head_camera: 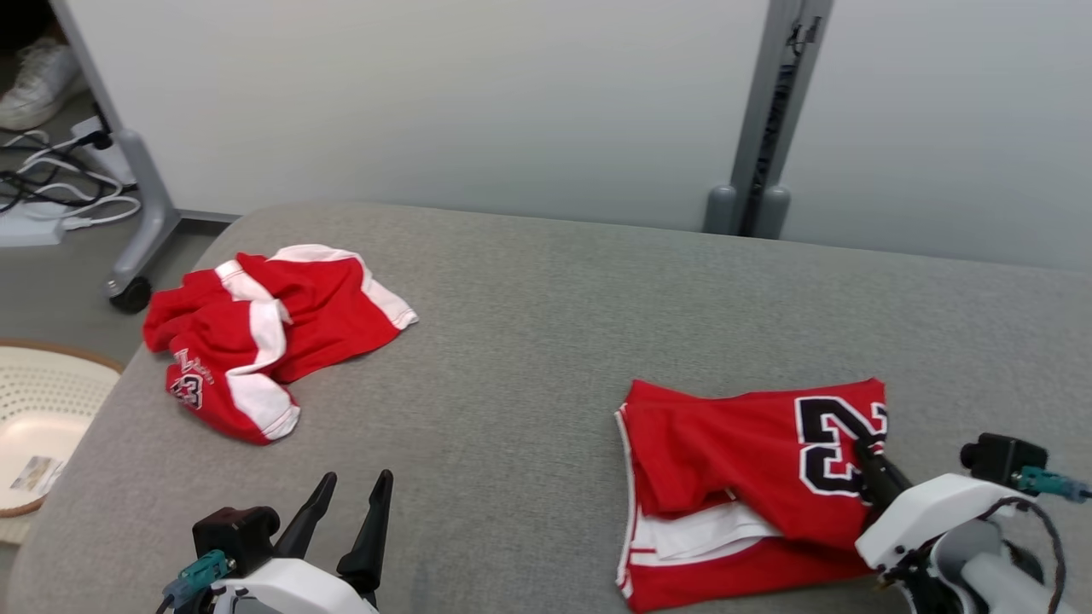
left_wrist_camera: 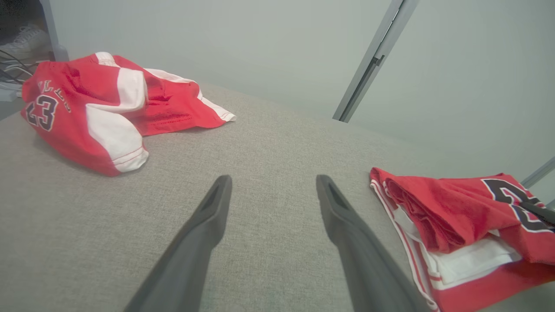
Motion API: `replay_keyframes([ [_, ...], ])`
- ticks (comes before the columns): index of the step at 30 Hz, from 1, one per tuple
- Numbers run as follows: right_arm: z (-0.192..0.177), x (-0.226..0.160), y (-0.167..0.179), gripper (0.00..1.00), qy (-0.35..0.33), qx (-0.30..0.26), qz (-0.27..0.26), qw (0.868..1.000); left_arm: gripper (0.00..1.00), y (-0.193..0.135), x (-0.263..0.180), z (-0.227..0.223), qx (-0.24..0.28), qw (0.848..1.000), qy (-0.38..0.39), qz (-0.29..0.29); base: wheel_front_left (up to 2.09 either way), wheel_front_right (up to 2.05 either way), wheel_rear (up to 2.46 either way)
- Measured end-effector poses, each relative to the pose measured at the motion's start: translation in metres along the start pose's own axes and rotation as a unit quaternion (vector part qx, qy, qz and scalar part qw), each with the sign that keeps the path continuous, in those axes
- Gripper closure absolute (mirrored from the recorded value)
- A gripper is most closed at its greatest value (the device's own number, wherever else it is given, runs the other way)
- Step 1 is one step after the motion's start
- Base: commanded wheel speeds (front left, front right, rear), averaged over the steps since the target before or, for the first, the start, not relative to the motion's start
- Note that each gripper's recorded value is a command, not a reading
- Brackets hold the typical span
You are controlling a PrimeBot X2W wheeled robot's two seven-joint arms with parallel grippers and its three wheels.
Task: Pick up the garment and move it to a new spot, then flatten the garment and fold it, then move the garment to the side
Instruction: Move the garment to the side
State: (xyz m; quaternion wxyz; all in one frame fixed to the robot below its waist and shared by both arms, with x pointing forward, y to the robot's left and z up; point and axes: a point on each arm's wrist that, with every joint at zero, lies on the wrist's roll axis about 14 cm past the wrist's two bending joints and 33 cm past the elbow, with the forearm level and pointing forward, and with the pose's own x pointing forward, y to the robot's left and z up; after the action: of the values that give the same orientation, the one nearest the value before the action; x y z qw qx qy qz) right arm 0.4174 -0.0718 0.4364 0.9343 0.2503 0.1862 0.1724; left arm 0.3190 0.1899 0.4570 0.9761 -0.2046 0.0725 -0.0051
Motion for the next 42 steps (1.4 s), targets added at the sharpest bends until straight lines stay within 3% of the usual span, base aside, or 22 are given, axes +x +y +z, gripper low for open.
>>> replay_keyframes([
  [11,0.060,-0.023,-0.064,1.00,-0.046,-0.089,-0.056,0.993,0.00,-0.034,0.025,-0.019,0.008,0.998,0.037,-0.056,0.00,0.00,0.00],
  [23,0.125,-0.003,-0.142,1.00,-0.066,-0.159,-0.134,0.976,0.00,-0.042,0.077,-0.032,0.026,0.994,0.068,-0.085,0.00,0.00,0.00],
  [32,0.145,-0.001,-0.182,1.00,-0.072,-0.177,-0.177,0.966,0.00,-0.036,0.091,-0.057,0.022,0.992,0.100,-0.079,0.00,0.00,0.00],
  [42,0.151,-0.029,-0.205,1.00,-0.076,-0.195,-0.218,0.953,0.00,-0.061,0.108,-0.067,0.023,0.987,0.108,-0.120,0.00,0.00,0.00],
])
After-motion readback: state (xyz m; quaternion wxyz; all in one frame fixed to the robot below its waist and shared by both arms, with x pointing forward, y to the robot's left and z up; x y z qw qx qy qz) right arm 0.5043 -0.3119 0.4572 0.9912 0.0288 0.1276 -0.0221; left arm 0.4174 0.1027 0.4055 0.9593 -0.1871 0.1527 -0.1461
